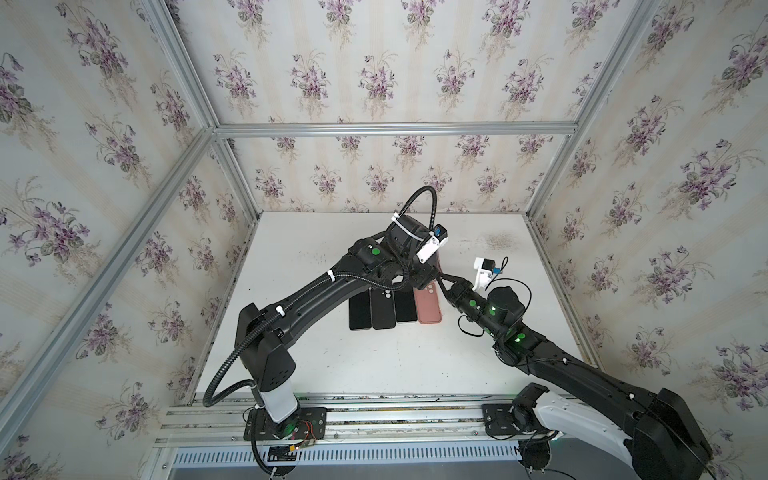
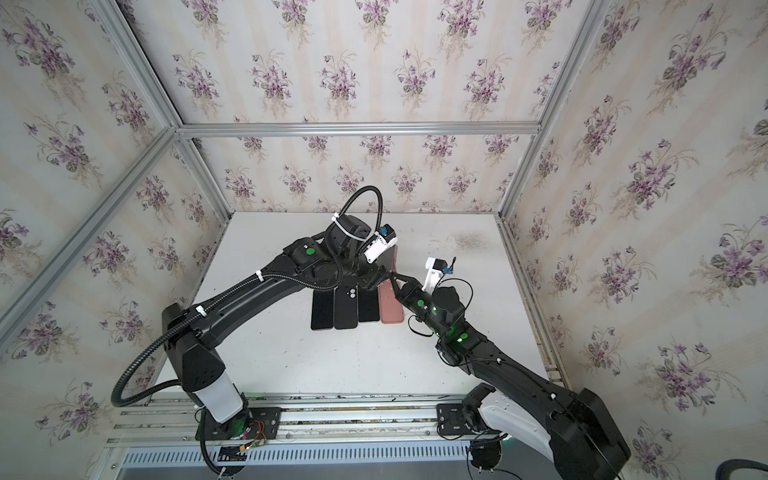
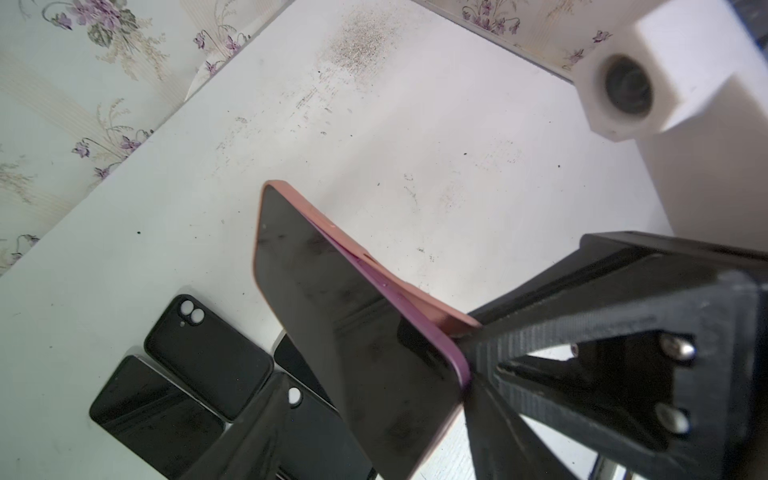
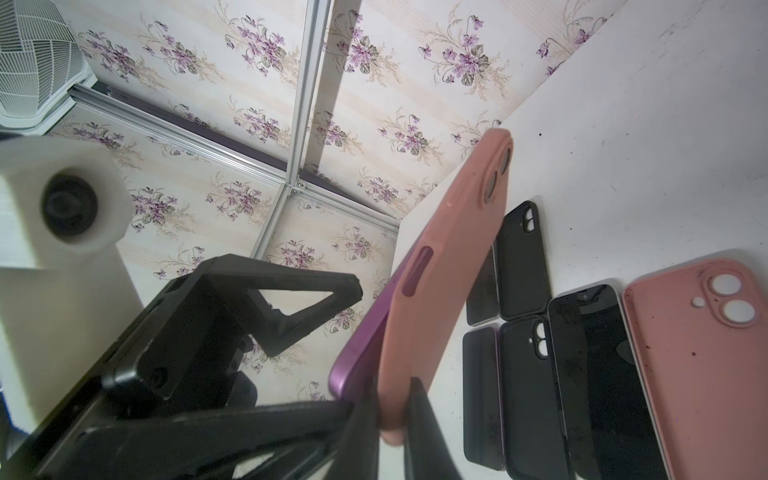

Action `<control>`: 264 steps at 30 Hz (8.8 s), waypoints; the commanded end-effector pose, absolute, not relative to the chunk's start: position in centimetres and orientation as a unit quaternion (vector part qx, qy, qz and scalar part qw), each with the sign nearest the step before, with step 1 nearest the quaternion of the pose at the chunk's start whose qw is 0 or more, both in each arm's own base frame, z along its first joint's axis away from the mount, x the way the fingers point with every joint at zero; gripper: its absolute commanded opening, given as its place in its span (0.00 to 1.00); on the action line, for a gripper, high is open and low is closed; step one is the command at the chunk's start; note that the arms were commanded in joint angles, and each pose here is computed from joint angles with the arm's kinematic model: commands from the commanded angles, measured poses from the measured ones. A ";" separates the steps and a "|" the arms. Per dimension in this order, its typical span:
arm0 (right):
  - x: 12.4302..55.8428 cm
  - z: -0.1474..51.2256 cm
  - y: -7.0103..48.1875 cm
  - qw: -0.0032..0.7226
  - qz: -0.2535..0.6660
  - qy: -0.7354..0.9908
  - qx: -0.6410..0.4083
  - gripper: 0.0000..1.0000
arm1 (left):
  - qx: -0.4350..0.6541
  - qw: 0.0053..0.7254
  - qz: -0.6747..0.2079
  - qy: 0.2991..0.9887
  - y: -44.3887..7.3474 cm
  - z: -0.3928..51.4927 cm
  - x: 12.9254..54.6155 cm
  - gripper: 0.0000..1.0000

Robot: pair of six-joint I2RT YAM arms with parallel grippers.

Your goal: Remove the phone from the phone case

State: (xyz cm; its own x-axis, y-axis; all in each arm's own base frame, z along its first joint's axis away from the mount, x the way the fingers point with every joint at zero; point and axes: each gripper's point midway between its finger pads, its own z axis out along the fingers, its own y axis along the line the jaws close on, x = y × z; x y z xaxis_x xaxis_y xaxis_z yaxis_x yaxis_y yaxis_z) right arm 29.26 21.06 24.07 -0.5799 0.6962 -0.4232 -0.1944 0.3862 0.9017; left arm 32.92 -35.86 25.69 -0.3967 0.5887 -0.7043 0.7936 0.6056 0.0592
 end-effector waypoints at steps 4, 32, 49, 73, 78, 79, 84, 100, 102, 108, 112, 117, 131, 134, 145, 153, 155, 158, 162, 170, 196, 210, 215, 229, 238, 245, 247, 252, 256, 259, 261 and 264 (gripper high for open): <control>29.3 28.2 21.5 0.450 0.571 0.668 0.159 0.00 | 0.414 0.379 -0.083 0.823 -35.5 25.6 34.4 0.59; 30.5 25.9 21.1 0.442 0.539 0.690 0.193 0.00 | 0.410 0.389 -0.111 0.818 -36.8 26.2 33.6 0.05; 30.4 23.2 20.3 0.416 0.500 0.725 0.226 0.00 | 0.382 0.423 -0.105 0.815 -35.9 28.3 34.2 0.00; 29.8 19.6 16.6 0.401 0.423 0.760 0.286 0.00 | 0.367 0.434 -0.057 0.821 -33.1 27.9 34.3 0.00; 29.6 19.0 15.8 0.395 0.408 0.768 0.296 0.00 | 0.370 0.431 -0.029 0.822 -32.2 27.1 34.7 0.00; 30.0 18.9 14.9 0.399 0.398 0.766 0.308 0.00 | 0.376 0.429 -0.015 0.821 -32.1 26.8 35.0 0.00; 30.7 18.0 13.9 0.379 0.380 0.778 0.325 0.00 | 0.397 0.414 0.075 0.816 -31.1 25.3 37.0 0.00; 36.6 16.8 15.9 0.307 0.418 0.798 0.307 0.00 | 0.462 0.326 0.219 0.795 -31.2 16.9 41.9 0.00; 37.0 16.7 15.9 0.302 0.421 0.799 0.305 0.00 | 0.466 0.317 0.234 0.792 -31.1 16.0 42.2 0.00; 37.4 16.1 15.3 0.290 0.421 0.804 0.304 0.00 | 0.477 0.297 0.245 0.790 -31.3 13.8 42.6 0.00; 37.4 15.8 14.9 0.284 0.422 0.805 0.303 0.00 | 0.483 0.290 0.245 0.789 -31.5 12.9 42.5 0.00; 37.5 15.4 14.7 0.278 0.425 0.807 0.302 0.00 | 0.486 0.290 0.247 0.787 -31.9 12.6 42.9 0.00; 37.8 14.9 13.6 0.268 0.431 0.805 0.306 0.00 | 0.497 0.270 0.272 0.779 -32.1 10.1 43.6 0.00; 37.7 14.5 13.6 0.260 0.431 0.809 0.305 0.00 | 0.499 0.265 0.277 0.777 -32.2 9.4 43.8 0.00; 38.1 14.5 13.5 0.248 0.436 0.813 0.297 0.00 | 0.504 0.241 0.285 0.779 -32.4 5.7 43.8 0.04; 38.1 14.4 13.6 0.242 0.438 0.814 0.294 0.00 | 0.498 0.239 0.283 0.784 -32.7 4.8 43.6 0.14; 38.0 14.4 13.6 0.241 0.438 0.815 0.294 0.00 | 0.495 0.237 0.282 0.787 -32.6 4.4 43.6 0.16; 38.0 14.4 13.6 0.243 0.437 0.815 0.294 0.00 | 0.495 0.231 0.280 0.790 -32.6 3.6 43.4 0.16; 37.9 14.4 13.6 0.244 0.437 0.815 0.293 0.00 | 0.493 0.225 0.278 0.793 -32.5 2.7 43.2 0.16; 37.7 14.3 13.4 0.245 0.435 0.814 0.296 0.00 | 0.490 0.228 0.274 0.795 -32.7 2.6 43.3 0.33; 41.3 11.1 14.4 0.286 0.458 0.789 0.294 0.00 | 0.246 0.321 0.086 0.910 -26.2 16.7 42.2 0.98; 43.8 8.1 16.8 0.326 0.459 0.762 0.319 0.00 | 0.070 0.189 0.005 0.980 -18.7 11.2 40.9 0.76; 44.0 7.5 17.5 0.326 0.449 0.768 0.320 0.04 | 0.062 0.164 0.020 0.984 -19.1 9.3 42.2 0.69; 43.2 6.0 19.2 0.287 0.431 0.803 0.294 0.41 | 0.068 0.132 0.052 0.988 -20.1 5.4 44.0 0.65; 41.9 6.8 19.8 0.255 0.394 0.856 0.215 0.75 | 0.073 0.129 0.054 0.987 -21.3 3.9 45.1 0.65; 41.7 7.3 19.2 0.240 0.381 0.871 0.194 0.99 | 0.085 0.120 0.058 0.987 -22.3 2.7 45.6 0.65; 41.7 7.6 18.9 0.240 0.382 0.871 0.194 0.99 | 0.092 0.114 0.063 0.987 -22.4 2.2 45.3 0.65; 41.7 8.2 18.3 0.245 0.387 0.867 0.197 0.99 | 0.100 0.089 0.089 0.987 -21.1 1.2 43.8 0.63; 41.8 8.4 18.2 0.246 0.391 0.865 0.198 0.99 | 0.109 0.085 0.114 0.984 -19.7 1.4 42.9 0.61; 41.9 8.4 18.2 0.245 0.394 0.862 0.203 0.99 | 0.123 0.085 0.123 0.981 -19.3 1.8 42.7 0.58; 42.0 8.3 18.3 0.244 0.397 0.860 0.208 0.99 | 0.130 0.078 0.129 0.980 -19.1 1.5 42.3 0.56; 42.1 8.4 18.4 0.244 0.403 0.856 0.211 1.00 | 0.131 0.073 0.137 0.979 -18.5 1.3 41.8 0.56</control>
